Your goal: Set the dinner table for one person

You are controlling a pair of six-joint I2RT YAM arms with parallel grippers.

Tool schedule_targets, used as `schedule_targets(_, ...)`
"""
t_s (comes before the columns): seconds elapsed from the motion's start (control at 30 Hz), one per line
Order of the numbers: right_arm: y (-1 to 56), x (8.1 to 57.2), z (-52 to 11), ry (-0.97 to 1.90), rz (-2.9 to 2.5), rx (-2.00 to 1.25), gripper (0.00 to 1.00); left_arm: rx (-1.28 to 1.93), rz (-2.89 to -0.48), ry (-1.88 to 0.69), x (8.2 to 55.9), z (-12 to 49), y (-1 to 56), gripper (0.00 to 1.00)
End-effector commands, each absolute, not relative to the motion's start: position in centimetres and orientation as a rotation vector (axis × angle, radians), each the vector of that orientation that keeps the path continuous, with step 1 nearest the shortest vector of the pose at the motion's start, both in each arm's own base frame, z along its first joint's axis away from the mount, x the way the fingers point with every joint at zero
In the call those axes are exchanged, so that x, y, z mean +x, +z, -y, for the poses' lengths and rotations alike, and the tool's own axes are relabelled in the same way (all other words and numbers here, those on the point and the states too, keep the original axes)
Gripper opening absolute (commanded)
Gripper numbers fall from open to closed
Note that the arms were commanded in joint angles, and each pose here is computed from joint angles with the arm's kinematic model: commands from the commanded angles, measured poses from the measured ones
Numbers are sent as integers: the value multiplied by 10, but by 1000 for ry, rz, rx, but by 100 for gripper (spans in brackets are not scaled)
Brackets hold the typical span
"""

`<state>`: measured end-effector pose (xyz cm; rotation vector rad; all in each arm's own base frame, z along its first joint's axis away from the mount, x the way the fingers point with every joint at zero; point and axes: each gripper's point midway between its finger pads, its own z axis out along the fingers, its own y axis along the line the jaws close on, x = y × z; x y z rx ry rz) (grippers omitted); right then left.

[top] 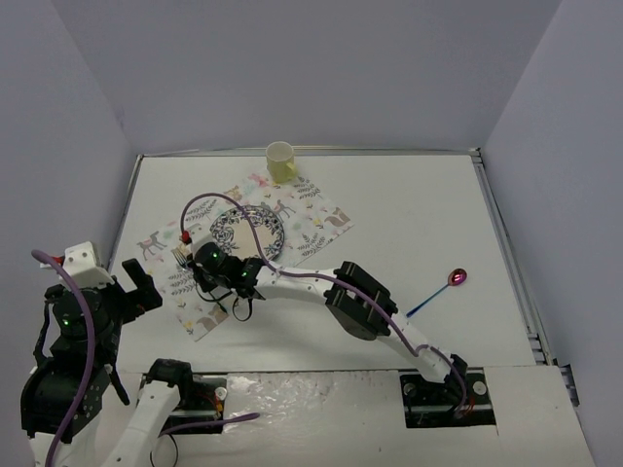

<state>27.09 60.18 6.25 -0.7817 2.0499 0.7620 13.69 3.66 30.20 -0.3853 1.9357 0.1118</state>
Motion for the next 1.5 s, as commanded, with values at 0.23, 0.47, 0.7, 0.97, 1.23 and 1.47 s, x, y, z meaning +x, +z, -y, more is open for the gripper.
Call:
schedule_targets(0.23,107,286,-631,887,-1925,-642,0,-404,-1906,90,142,-35,308,97)
schedule_targets(0.47,98,288,-635,890,-1929,-630,0,-402,-1899,80,143,-34,309,97)
schedule_targets(0.7,97,288,-638,900,-1916,-640,19,-400,-1901,80,142,-34,309,97)
schedule_targets(0.97,136,290,-622,882,-1865,-606,42,-392,-1903,72,143,-32,310,97)
schedule_targets(1.23,168,325,-508,651,-1915,-340,72,-350,-1933,14,157,-19,303,97)
schedule_targets(1.47,161,345,-370,466,-2003,-84,83,-282,-1953,-52,181,-3,296,97)
